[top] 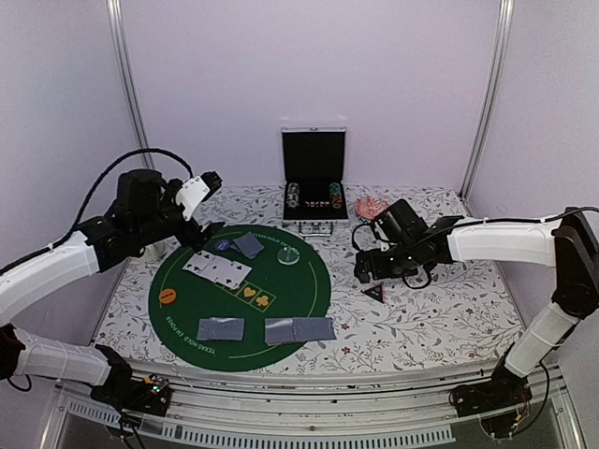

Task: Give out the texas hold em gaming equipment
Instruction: Pick up the all-in button from the center of the board.

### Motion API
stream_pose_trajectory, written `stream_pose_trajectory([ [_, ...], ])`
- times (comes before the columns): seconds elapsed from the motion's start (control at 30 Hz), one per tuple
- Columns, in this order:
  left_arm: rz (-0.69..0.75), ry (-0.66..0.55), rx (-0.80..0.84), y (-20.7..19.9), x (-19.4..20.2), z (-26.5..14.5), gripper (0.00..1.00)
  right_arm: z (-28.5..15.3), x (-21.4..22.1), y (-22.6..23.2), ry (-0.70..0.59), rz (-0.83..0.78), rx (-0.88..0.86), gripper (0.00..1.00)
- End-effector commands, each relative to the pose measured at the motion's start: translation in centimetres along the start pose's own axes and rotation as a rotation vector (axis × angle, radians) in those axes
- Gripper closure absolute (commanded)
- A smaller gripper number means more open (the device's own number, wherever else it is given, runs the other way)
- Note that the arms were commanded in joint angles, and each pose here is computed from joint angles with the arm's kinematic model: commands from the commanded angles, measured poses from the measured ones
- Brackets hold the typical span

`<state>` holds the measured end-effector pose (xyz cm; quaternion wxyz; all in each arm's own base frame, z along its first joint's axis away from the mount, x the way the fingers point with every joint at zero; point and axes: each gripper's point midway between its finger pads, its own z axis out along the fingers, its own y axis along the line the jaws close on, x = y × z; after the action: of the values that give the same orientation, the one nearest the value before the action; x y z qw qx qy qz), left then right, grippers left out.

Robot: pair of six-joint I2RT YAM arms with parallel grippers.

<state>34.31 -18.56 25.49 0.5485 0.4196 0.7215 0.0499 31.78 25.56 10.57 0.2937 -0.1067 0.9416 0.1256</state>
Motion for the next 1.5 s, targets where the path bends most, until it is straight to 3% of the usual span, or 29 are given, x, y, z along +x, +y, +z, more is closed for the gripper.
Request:
stream_pose_trajectory([
  [0.0, -0.173, 0.047, -0.003, -1.1, 2.7, -1.4, 0.02, 2.8, 1.4, -1.0, 0.121, 0.024, 0.095, 0.01],
  [0.2, -0.228, -0.002, 0.023, -2.0, 2.8, -2.3, 0.02, 6.4, 3.8, -1.4, 0.245, 0.039, 0.136, 0.01],
  [0.37, -0.235, -0.039, 0.057, -2.5, 2.3, -2.6, 0.02, 7.4, 4.1, -2.1, 0.274, 0.052, 0.197, 0.00],
  [0.67, -0.230, -0.067, 0.076, -2.8, 1.8, -3.1, 0.02, 7.8, 6.0, -3.4, 0.346, 0.051, 0.267, 0.13],
  [1.1, -0.223, -0.072, 0.108, -3.4, 1.8, -2.9, 0.02, 7.7, 7.2, -5.1, 0.393, 0.037, 0.366, 0.10],
  [1.47, -0.219, -0.085, 0.123, -3.7, 1.5, -3.1, 0.02, 7.9, 7.4, -3.1, 0.392, 0.069, 0.236, 0.32],
])
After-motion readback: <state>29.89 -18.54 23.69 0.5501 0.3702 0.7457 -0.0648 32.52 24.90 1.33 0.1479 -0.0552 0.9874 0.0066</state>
